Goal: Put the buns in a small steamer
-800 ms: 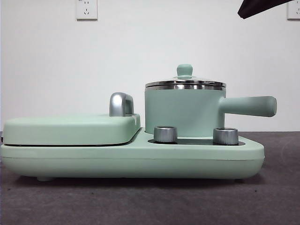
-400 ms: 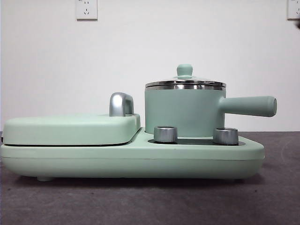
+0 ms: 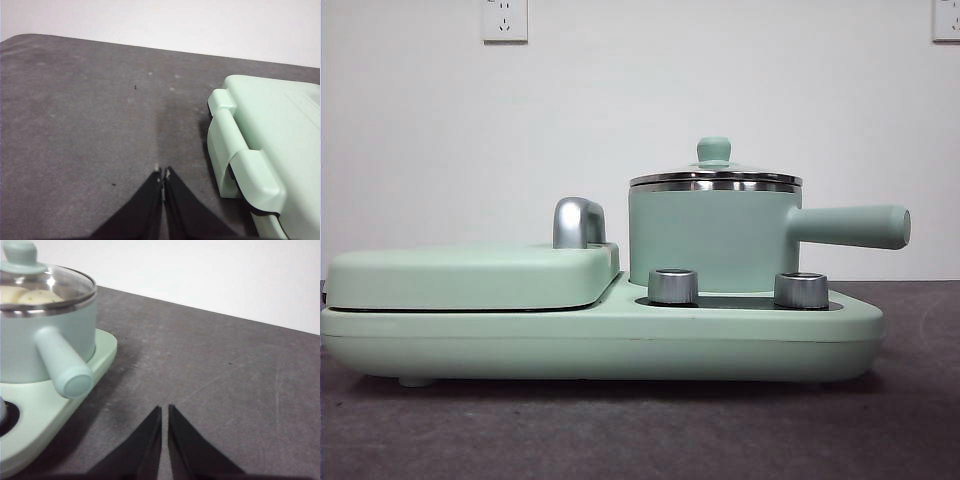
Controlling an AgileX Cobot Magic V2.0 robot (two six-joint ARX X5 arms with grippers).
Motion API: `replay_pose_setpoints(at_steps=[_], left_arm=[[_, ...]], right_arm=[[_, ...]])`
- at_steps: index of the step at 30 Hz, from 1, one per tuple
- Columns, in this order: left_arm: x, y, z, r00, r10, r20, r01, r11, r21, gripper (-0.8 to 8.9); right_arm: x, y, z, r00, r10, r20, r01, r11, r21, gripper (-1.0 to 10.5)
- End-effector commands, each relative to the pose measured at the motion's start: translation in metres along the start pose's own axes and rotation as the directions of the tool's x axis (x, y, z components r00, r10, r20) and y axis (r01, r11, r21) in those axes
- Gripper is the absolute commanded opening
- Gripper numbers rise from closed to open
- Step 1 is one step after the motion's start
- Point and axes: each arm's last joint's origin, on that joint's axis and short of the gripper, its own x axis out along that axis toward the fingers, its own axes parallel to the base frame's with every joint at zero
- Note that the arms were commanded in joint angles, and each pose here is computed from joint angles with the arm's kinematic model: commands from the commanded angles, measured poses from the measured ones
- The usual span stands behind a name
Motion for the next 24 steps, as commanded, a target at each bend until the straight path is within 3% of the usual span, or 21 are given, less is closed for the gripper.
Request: replay_pose_setpoints(at_steps=[1, 7, 24], left_arm=[[0.001, 0.000, -0.001, 1.000, 0.001, 0.000, -0.001, 1.000, 0.009, 0.07], [0.001, 0.000, -0.001, 1.000, 0.001, 0.000, -0.001, 1.000, 0.009, 0.07], [0.001, 0.000, -0.001, 1.000, 0.001, 0.000, -0.001, 1.000, 0.009, 0.07]], right_arm=[[0.002, 0.000, -0.007, 1.000, -0.014, 0.020, 0.013, 1.000, 0.025, 0.2], [0.009, 0.001, -0.024, 1.000, -0.017, 0.001, 0.016, 0.998, 0.064, 0.2], [0.009, 0.000, -0.021, 0.999, -0.021, 0.038, 0.019, 0.998, 0.061, 0.2]])
